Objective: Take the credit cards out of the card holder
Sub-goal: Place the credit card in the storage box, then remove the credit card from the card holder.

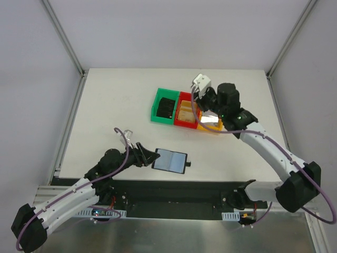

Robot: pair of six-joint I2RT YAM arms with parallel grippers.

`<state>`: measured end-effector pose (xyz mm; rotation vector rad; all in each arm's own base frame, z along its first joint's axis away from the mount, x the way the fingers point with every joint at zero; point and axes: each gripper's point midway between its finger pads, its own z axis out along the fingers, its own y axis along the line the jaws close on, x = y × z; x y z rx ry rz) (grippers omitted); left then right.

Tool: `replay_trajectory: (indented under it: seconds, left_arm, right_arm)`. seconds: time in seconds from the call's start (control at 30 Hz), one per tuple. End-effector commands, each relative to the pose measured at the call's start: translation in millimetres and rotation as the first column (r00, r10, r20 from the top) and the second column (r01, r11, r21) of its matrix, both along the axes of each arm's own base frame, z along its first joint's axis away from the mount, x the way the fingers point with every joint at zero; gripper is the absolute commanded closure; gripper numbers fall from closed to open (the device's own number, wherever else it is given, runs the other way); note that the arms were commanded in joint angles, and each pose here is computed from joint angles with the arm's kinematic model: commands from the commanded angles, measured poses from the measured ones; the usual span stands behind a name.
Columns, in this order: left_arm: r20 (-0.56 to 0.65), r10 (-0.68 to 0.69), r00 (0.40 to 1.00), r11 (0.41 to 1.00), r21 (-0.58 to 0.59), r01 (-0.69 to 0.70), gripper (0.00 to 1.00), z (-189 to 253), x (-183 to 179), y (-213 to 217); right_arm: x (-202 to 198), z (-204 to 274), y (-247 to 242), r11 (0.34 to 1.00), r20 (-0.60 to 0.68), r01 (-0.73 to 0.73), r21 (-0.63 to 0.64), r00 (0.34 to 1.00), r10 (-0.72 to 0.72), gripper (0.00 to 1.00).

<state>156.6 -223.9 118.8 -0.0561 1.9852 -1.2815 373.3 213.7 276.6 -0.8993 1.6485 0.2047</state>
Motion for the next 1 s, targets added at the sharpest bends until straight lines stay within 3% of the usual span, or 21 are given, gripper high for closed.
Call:
replay_trajectory:
  seconds: [0.0,0.07,0.1,0.13,0.2,0.27,0.33,0.5,0.63,0.77,0.83,0.97]
  left_arm:
    - [0.01,0.041,0.999,0.995,0.088,-0.042,0.35,9.5,8.5,8.3]
    - [-0.001,0.031,1.0,0.994,0.102,-0.031,0.3,9.6,6.0,8.6]
    - [-0.021,0.033,0.999,0.994,0.103,-0.031,0.24,8.9,4.6,9.0]
    - [-0.042,0.041,0.998,0.994,0.102,-0.037,0.21,7.3,4.2,9.5]
    - [-0.077,0.073,0.994,0.993,0.099,-0.065,0.18,3.1,6.4,11.4]
    - [-0.116,0.092,0.989,0.992,0.092,-0.081,0.17,-0.3,7.1,11.1]
    - [-0.132,0.113,0.985,0.989,0.106,-0.1,0.16,-5.6,10.0,12.7]
    - [-0.063,-0.036,0.997,0.985,0.166,0.046,0.21,2.1,0.2,0.6]
    - [-0.095,-0.109,0.989,0.972,0.199,0.126,0.26,-4.4,-6.1,-7.4]
    - [-0.144,-0.113,0.983,0.965,0.22,0.143,0.27,-16.1,-6.1,-10.0]
    - [-0.148,-0.114,0.982,0.964,0.222,0.145,0.27,-18.5,-5.6,-10.8]
    - [-0.142,-0.108,0.984,0.965,0.224,0.138,0.27,-19.1,-4.7,-9.9]
  right_arm:
    - [-40.7,-12.8,25.6,1.0,0.004,0.016,0.015,1.0,-0.016,0.66]
    - [-53.3,-17.0,23.6,0.99,-0.008,0.137,0.03,0.991,-0.137,0.61]
    - [-55.6,-15.7,15.9,0.969,-0.046,0.242,0.06,0.97,-0.239,0.45]
    - [-57.9,-17.7,4.2,0.929,-0.108,0.361,0.075,0.93,-0.353,0.05]
    - [-71.9,-22.0,3.0,0.914,-0.251,0.401,0.059,0.892,-0.375,0.04]
    - [-96.0,-27.5,24.2,0.961,-0.384,0.273,0.046,0.893,-0.235,0.04]
    - [-99.6,-45.6,28.4,0.939,-0.463,0.334,0.081,0.847,-0.261,0.04]
    - [-132.1,-99.8,52.4,0.962,-0.629,0.222,0.161,0.774,-0.073,0.05]
    - [-137.3,-129.1,30.1,0.944,-0.604,0.329,0.025,0.757,-0.248,0.05]
    - [-134.2,-128.2,-9.7,0.836,-0.323,0.524,-0.162,0.772,-0.547,0.05]
    - [-138.8,-137.0,-6.5,0.834,-0.365,0.535,-0.136,0.756,-0.544,0.04]
    - [-158.5,-156.7,24.8,0.91,-0.606,0.414,-0.022,0.719,-0.341,0.05]
